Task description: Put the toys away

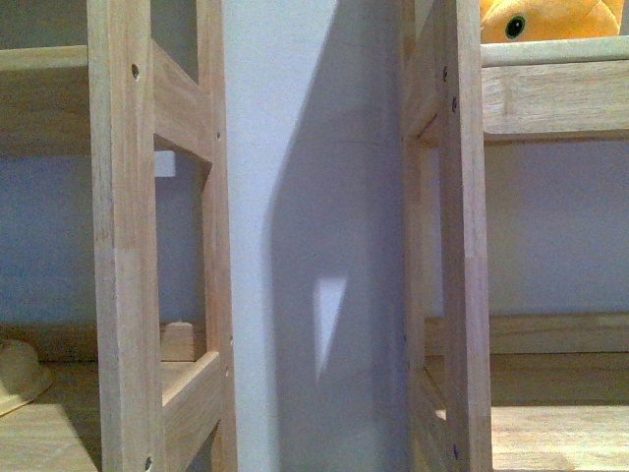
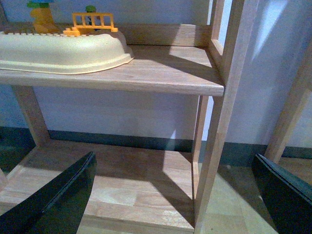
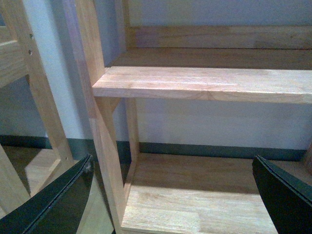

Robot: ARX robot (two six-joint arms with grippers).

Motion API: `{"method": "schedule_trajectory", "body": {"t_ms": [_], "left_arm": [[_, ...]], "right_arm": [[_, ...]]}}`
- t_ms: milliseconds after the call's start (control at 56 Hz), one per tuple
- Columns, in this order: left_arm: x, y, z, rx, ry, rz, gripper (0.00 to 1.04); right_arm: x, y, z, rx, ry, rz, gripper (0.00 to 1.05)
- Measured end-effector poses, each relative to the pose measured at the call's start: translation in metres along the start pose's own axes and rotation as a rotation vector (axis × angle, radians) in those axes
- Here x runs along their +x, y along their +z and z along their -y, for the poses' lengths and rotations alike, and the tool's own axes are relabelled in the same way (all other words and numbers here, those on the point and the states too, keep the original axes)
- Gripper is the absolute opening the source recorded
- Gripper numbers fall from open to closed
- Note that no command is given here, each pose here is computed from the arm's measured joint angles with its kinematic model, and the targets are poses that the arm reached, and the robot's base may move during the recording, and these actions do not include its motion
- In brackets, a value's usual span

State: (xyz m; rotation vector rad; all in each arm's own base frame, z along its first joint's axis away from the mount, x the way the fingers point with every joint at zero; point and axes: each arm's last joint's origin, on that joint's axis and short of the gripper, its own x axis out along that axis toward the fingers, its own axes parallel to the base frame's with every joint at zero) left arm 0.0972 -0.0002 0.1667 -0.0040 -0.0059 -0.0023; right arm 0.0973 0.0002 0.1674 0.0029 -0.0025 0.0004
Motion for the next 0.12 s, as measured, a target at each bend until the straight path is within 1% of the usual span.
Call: {"method": "schedule_trajectory", "body": {"t_ms": [125], "left_arm": [[0.0000, 0.0000, 0.0000, 0.000, 0.000, 0.000, 0.98]], "right_arm": [[0.0000, 0.0000, 0.0000, 0.000, 0.000, 0.000, 0.98]]}}
